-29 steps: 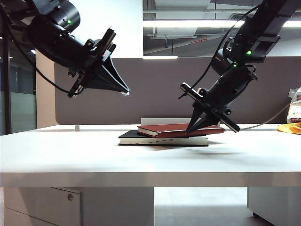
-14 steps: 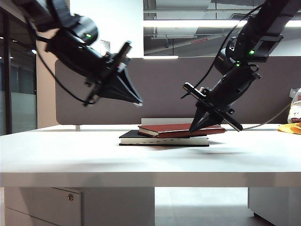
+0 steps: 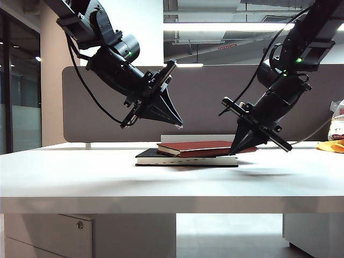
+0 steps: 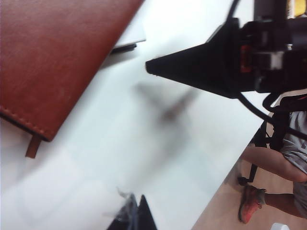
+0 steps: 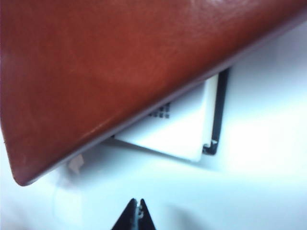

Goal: Pick up the red book and place it on top of the black book.

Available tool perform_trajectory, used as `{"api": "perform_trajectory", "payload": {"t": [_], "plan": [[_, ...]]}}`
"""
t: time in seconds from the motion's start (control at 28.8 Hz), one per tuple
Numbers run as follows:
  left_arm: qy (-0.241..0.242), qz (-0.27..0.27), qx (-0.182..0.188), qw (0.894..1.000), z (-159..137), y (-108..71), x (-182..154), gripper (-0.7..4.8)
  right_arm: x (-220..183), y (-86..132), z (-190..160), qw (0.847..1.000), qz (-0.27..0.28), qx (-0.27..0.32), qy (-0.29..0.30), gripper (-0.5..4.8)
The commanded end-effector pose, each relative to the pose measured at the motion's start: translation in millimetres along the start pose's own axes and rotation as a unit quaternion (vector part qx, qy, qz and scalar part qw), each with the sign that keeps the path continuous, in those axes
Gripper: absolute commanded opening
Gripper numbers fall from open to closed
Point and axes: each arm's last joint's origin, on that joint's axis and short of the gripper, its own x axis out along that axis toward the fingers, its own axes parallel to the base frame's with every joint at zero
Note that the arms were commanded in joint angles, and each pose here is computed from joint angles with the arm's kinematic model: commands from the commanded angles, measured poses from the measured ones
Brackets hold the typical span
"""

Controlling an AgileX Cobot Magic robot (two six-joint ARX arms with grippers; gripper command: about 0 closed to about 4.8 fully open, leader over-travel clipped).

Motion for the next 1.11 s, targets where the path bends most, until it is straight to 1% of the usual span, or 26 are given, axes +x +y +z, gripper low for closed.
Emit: {"api": "perform_trajectory", "payload": {"t": [0.03,0.28,0.35,0.45,0.69,0.9,1.11], "plan": [[0.013,0.002,-0.004,1.0,0.7,1.1,6.2,-0.06,-4.0,4.8,1.5,1.0,0.007,-0.012,-0.006,-0.01],[0.015,0.032,-0.009,0.999,-1.2,11.7,16.0,-0.06,-5.2,3.7,3.7,1.0,0.009,-0.014,-0.012,-0.01],[0.014,0.035,-0.002,0.999,-1.3,13.9,18.2,-0.06,-6.2,3.6,3.9,1.0,0.009,-0.013,-0.013,-0.01],[0.014,0.046,-0.001,0.999,-2.0,16.7,20.9,-0.06,-7.2,4.4,4.3,1.0,0.01,-0.02,-0.015,-0.01],[0.015,0.048,-0.003,0.999,1.8,23.5,30.1,-0.06,-6.4,6.2,4.7,0.999,0.013,-0.025,-0.019,-0.01],[0.017,0.046,0.0,0.999,15.9,21.4,37.5,-0.06,-3.8,10.4,2.7,0.999,0.016,-0.029,-0.017,-0.01],[0.022,0.052,0.002,0.998,14.7,18.3,42.3,-0.06,-3.7,10.6,2.9,0.999,0.016,-0.03,-0.018,-0.01]]}}
